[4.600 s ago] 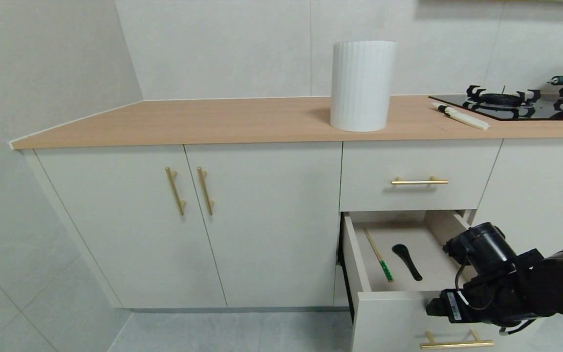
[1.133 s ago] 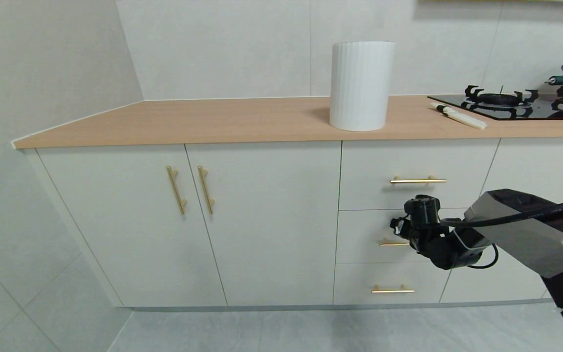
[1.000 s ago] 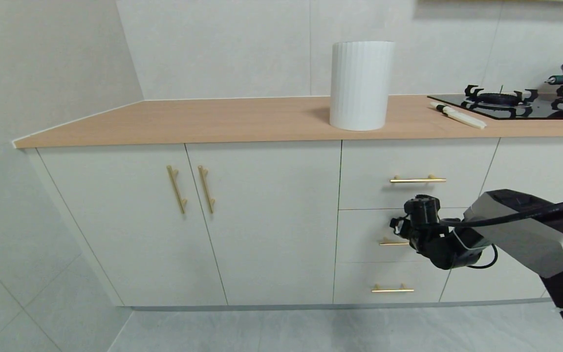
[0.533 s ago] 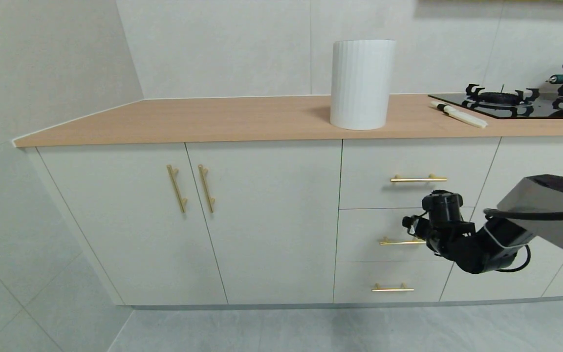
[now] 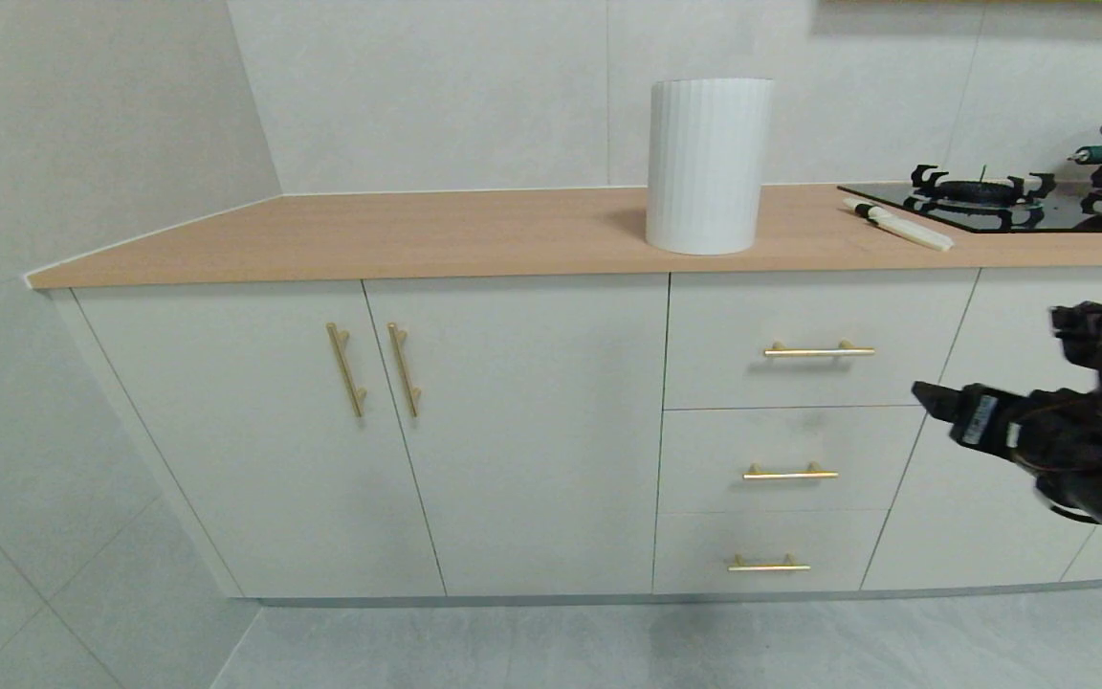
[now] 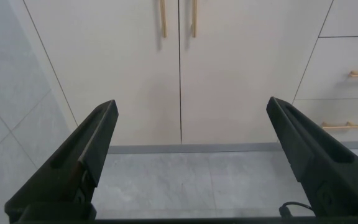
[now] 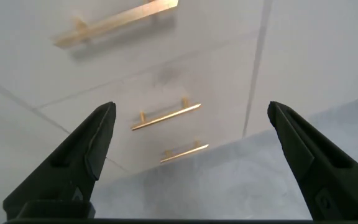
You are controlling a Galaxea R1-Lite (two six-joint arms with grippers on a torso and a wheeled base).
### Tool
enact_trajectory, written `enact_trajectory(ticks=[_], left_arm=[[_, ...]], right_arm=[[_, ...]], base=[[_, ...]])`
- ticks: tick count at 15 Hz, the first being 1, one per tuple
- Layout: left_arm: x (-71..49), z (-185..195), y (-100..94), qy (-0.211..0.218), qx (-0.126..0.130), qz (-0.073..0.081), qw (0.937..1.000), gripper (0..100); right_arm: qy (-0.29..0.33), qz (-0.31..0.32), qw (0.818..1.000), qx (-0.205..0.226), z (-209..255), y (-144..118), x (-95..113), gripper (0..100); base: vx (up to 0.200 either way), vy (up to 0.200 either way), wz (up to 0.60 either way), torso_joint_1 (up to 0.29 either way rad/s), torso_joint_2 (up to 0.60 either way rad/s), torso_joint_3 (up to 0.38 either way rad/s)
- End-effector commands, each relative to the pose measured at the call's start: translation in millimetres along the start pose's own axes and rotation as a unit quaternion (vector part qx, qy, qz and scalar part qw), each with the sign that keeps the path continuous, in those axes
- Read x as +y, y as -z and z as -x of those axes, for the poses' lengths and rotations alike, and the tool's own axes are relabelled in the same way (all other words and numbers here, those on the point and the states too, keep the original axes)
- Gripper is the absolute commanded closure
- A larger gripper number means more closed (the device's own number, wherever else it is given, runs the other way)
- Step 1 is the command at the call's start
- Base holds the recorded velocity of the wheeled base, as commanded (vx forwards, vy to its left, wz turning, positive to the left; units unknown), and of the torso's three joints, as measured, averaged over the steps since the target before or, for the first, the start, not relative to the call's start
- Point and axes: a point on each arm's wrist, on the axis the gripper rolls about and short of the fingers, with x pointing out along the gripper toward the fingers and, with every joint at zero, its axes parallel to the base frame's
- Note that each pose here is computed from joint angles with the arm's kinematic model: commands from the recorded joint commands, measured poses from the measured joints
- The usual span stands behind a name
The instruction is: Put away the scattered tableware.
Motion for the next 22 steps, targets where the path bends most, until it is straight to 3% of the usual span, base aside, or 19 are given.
enact_trajectory(ticks=[1,3,8,10,13,14,17,19,22], left_arm=[[0.0,0.0,0.0,0.000,0.000,0.000,1.0000,0],[0.0,0.0,0.0,0.000,0.000,0.000,1.0000,0],[0.0,0.0,0.0,0.000,0.000,0.000,1.0000,0],[0.0,0.0,0.0,0.000,0.000,0.000,1.0000,0],[0.0,0.0,0.0,0.000,0.000,0.000,1.0000,0],[0.0,0.0,0.0,0.000,0.000,0.000,1.0000,0],[0.0,0.0,0.0,0.000,0.000,0.000,1.0000,0],[0.0,0.0,0.0,0.000,0.000,0.000,1.0000,0],[0.0,0.0,0.0,0.000,0.000,0.000,1.0000,0]], right_arm=[[-0.019,0.018,0.993,-0.116,121.3,-3.7,-52.1,0],[-0.020,0.026,0.989,-0.142,162.8,7.2,-72.3,0],[0.002,0.045,0.986,-0.159,242.2,48.9,-115.1,0],[0.021,0.060,0.984,-0.164,251.6,64.0,-121.9,0],[0.048,0.048,0.984,-0.164,251.2,64.7,-122.4,0],[0.074,0.044,0.979,-0.184,258.3,68.9,-121.4,0],[0.058,0.057,0.982,-0.171,254.5,86.6,-122.5,0],[0.004,0.075,0.987,-0.140,243.6,101.0,-121.0,0],[-0.083,0.115,0.980,-0.141,232.3,113.9,-117.6,0]], base=[[0.000,0.000,0.00,0.000,0.00,0.000],[0.000,0.000,0.00,0.000,0.00,0.000],[0.000,0.000,0.00,0.000,0.00,0.000],[0.000,0.000,0.00,0.000,0.00,0.000],[0.000,0.000,0.00,0.000,0.00,0.000],[0.000,0.000,0.00,0.000,0.00,0.000],[0.000,0.000,0.00,0.000,0.00,0.000],[0.000,0.000,0.00,0.000,0.00,0.000],[0.000,0.000,0.00,0.000,0.00,0.000]])
